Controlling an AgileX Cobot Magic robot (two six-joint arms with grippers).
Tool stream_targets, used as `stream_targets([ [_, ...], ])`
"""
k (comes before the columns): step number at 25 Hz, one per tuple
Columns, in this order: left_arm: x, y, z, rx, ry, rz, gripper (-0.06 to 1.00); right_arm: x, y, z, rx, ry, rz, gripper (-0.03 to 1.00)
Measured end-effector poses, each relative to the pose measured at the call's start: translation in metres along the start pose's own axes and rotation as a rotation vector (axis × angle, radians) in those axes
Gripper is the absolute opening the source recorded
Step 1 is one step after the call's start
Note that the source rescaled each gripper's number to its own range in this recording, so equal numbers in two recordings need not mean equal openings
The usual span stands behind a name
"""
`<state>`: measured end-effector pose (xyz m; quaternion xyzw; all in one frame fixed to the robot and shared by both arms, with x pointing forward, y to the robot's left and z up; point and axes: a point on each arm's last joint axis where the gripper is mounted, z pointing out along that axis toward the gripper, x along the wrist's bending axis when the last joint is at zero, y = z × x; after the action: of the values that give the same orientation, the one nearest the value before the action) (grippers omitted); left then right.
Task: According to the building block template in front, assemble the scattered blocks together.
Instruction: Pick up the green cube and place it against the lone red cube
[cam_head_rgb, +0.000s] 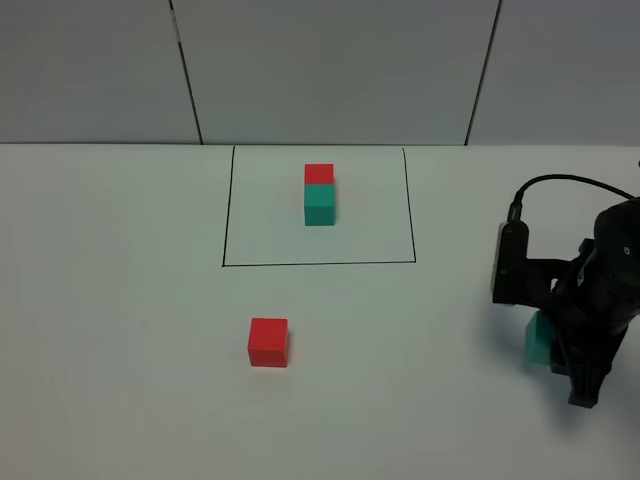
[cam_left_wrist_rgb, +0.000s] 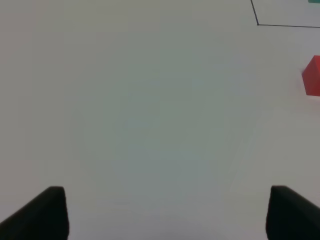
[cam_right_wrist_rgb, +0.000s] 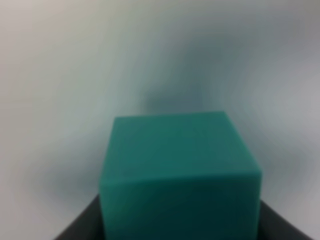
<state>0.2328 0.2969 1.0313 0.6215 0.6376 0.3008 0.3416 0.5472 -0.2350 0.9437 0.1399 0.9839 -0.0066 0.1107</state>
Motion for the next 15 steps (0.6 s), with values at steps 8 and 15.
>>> stream_targets([
  [8, 0.000, 0.000, 0.000, 0.000, 0.000, 0.000, 0.91, -0.005, 0.043, -0.005, -0.034, -0.027, -0.017, 0.01],
  [15, 0.000, 0.000, 0.000, 0.000, 0.000, 0.000, 0.91, -0.009, 0.087, 0.009, 0.045, 0.009, -0.046, 0.01],
])
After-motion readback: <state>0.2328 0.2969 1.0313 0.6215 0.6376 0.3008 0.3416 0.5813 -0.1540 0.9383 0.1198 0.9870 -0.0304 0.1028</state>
